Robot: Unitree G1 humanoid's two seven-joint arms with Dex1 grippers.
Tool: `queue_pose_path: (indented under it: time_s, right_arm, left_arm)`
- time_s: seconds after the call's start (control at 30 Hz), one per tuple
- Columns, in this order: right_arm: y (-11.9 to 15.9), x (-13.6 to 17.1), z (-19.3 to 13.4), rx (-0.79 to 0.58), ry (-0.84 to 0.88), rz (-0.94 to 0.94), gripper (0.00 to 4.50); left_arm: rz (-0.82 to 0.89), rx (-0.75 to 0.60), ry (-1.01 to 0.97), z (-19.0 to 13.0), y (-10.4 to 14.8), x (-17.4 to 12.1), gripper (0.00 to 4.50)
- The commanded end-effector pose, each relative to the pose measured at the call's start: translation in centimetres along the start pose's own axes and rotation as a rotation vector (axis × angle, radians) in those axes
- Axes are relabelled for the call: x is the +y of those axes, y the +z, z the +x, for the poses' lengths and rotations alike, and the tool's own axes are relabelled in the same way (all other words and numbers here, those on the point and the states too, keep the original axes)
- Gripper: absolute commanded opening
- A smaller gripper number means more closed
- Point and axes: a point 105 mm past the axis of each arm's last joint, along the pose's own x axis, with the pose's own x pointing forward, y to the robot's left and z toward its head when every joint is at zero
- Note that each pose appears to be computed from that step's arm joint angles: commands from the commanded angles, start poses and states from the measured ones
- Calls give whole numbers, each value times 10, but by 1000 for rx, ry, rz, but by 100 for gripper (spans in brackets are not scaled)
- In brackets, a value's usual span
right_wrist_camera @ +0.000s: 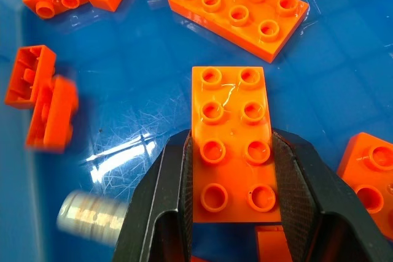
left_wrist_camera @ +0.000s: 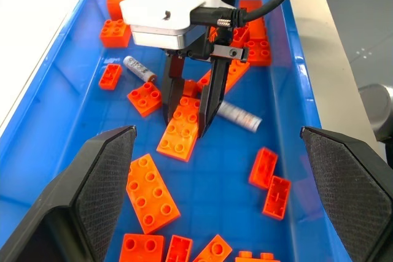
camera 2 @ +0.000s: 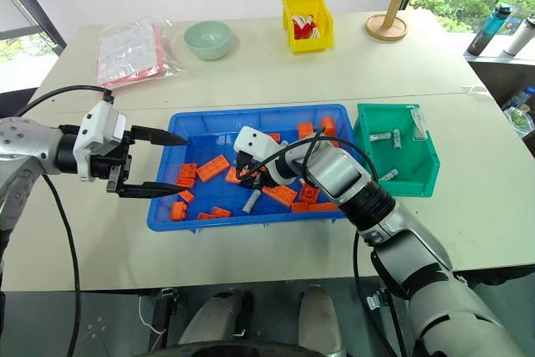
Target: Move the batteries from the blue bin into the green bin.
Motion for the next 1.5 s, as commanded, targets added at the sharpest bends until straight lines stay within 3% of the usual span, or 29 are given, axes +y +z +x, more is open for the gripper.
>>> queue_pose_path:
  time_s: [0.03, 0.3, 0.67, 0.7, 0.8, 0.93, 1.17, 1.5]
  right_arm:
    - [20, -3, -7, -65, -15, -29, 121]
    - [37, -4, -7, -140, -3, -71, 121]
    - [81, -7, 16, -240, -1, -242, 121]
    - [81, -7, 16, -239, 7, -253, 224]
    - [80, -13, 9, -236, 9, -293, 359]
    - [76, -15, -13, -262, 75, -346, 359]
    - [36, 3, -59, -193, 338, -514, 359]
    - [13, 16, -36, -153, 382, -582, 359]
  left_arm:
    - [44, -12, 18, -2, 8, 4, 450]
    - [50, -13, 27, -2, 8, 5, 450]
    - [49, -27, 34, 2, 10, 5, 450]
    - [49, -28, 35, 3, 10, 5, 450]
    - [49, -30, 38, 3, 10, 5, 450]
    - [49, -32, 42, 2, 11, 5, 450]
    - [49, -36, 39, 3, 13, 4, 450]
    - [53, -45, 26, 5, 16, 2, 450]
